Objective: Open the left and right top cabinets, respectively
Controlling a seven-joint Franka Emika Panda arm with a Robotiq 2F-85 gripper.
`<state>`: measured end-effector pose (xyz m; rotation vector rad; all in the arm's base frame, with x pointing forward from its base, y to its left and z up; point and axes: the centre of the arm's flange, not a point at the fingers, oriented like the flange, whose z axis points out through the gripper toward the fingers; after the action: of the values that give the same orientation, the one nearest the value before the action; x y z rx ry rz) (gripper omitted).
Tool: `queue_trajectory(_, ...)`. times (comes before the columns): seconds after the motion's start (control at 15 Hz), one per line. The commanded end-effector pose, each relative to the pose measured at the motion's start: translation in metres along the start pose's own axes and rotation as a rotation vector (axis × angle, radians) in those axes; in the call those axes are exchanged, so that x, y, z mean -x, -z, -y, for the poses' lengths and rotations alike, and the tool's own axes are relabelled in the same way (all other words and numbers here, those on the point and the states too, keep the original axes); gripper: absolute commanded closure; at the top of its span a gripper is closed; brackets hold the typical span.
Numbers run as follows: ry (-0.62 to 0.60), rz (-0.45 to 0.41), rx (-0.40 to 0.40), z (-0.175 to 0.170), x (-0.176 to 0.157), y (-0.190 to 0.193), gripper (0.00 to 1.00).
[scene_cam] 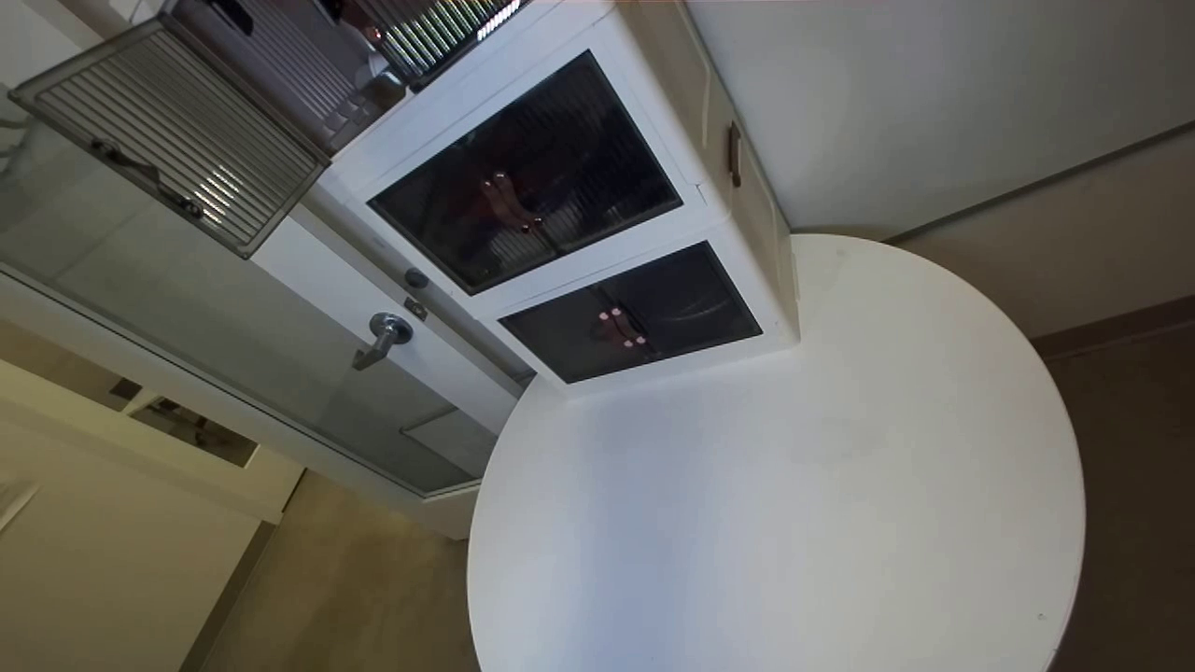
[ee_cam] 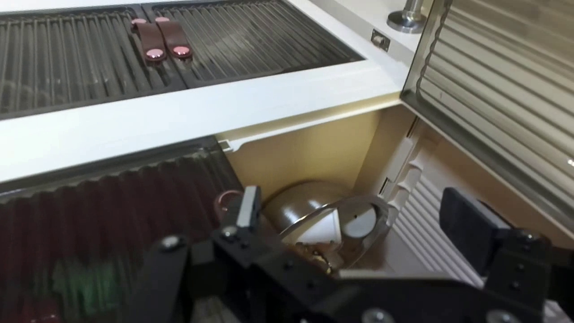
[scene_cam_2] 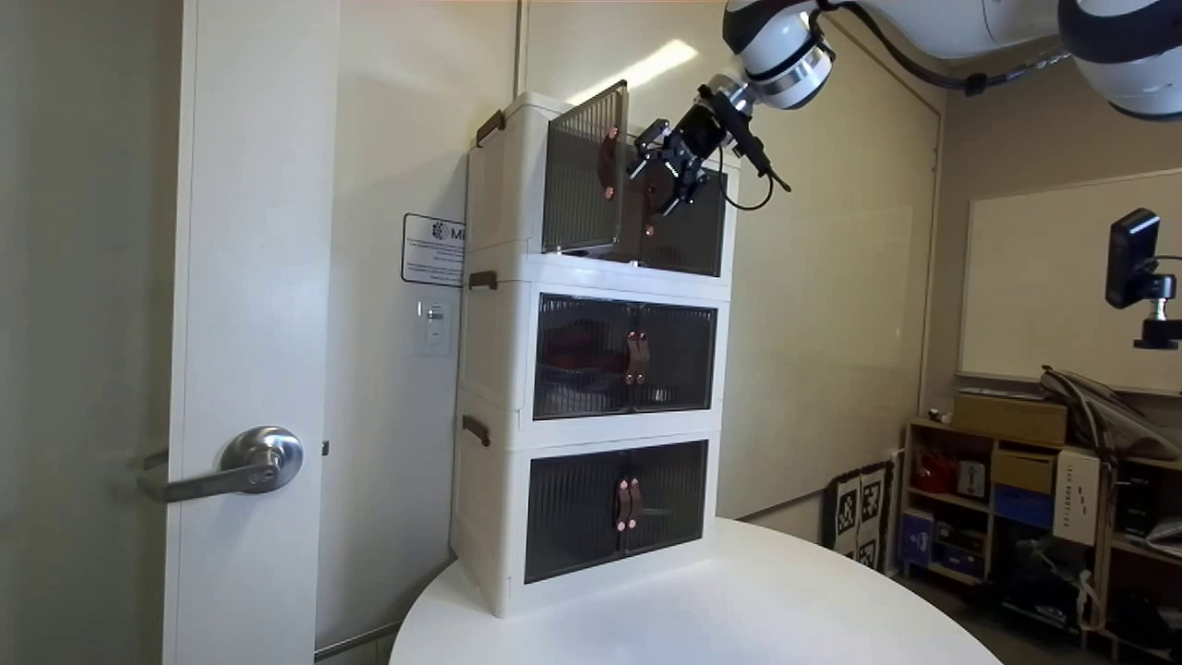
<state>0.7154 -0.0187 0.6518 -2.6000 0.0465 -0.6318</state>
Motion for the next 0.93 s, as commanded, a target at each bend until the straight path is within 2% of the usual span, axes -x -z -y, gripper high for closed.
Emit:
queue_trajectory(0.0, 0.197, 0.018, 0.027, 0.007, 0.005, 0.009, 0.0)
queue_trajectory(0.2, 0.341, -0.041, 0.076, 0.006, 0.009, 0.018, 0.0)
queue_trajectory(0.27, 0.258, -0.007, 0.045, 0.006, 0.0, 0.008, 0.0)
queue_trajectory(0.53, 0.32, -0.023, 0.064, 0.007, -0.001, 0.015, 0.0)
queue_trajectory(0.87, 0.454, 0.018, -0.165, 0.012, 0.0, 0.006, 0.0)
